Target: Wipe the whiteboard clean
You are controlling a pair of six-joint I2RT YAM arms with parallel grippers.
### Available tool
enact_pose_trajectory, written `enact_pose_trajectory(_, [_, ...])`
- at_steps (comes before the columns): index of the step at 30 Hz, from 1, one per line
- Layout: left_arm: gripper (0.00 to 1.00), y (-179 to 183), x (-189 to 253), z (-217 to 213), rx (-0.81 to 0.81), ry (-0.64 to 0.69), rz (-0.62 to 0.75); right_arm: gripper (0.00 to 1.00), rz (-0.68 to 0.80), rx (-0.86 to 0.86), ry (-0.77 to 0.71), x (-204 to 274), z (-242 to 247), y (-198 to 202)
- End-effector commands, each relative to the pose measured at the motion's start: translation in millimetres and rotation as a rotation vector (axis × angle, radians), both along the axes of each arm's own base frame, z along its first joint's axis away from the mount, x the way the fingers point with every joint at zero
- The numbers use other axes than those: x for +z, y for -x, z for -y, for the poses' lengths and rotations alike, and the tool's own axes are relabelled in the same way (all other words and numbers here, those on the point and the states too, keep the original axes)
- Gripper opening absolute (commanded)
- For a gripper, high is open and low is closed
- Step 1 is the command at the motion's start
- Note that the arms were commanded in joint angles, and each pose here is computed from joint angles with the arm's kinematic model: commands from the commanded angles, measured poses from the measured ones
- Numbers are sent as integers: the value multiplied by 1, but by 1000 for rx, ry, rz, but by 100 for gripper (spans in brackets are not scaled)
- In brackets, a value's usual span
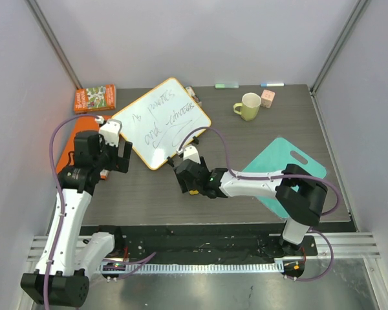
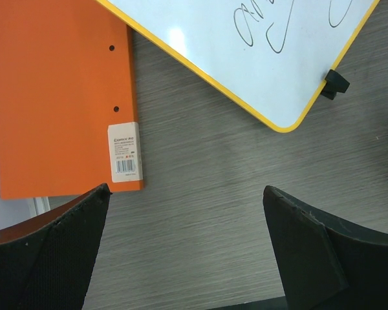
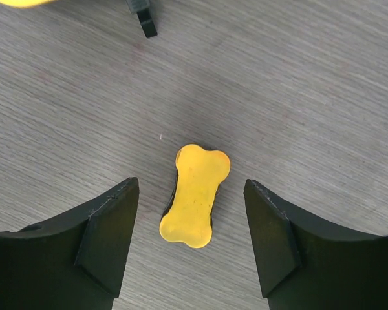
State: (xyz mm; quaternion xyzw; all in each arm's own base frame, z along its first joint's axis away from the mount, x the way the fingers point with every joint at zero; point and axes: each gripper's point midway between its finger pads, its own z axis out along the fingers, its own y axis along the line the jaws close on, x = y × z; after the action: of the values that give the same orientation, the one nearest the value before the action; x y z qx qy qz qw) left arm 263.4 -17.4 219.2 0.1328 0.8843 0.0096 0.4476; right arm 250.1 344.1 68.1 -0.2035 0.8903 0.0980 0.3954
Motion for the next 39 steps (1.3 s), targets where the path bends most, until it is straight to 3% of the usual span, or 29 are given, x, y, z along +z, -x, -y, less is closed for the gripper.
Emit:
enact_pose_trajectory(1, [100, 5, 3, 1, -1, 13, 12, 71, 0, -32, 18, -3, 3, 3])
enact_pose_trajectory(8, [100, 6, 3, -1, 7, 8, 9, 66, -39, -47, 22, -21, 1, 8])
enact_pose_trajectory(10, [100, 6, 4, -1, 13, 7, 13, 55, -55, -55, 27, -28, 1, 10])
enact_pose_trajectory(11, [100, 5, 4, -2, 14, 5, 15, 42, -62, -56, 28, -31, 1, 10])
enact_pose_trajectory(18, [98, 0, 3, 0, 11, 9, -2, 40, -109, -72, 77, -52, 3, 14])
enact_pose_trajectory(19, [98, 0, 3, -1, 12, 9, -4, 35, -111, -76, 80, -53, 4, 14])
enact_pose_trajectory(21, [98, -2, 5, 0, 12, 11, -4, 7, -102, -88, 84, -52, 7, 13])
enact_pose_trajectory(22, [97, -3, 6, 0, 13, 15, 0, 2, -98, -95, 80, -50, 8, 12])
enact_pose_trajectory(28, [95, -23, 14, 1, 26, 61, -19, 1, -42, -125, 71, -31, 18, 7])
enact_pose_trajectory(32, [95, -44, 27, -8, 35, 208, -12, 1, 20, -143, 39, -6, 21, 0])
enact_pose_trajectory(39, [95, -91, 45, -35, -2, 620, 12, 1, 112, -154, -39, 37, 17, -13])
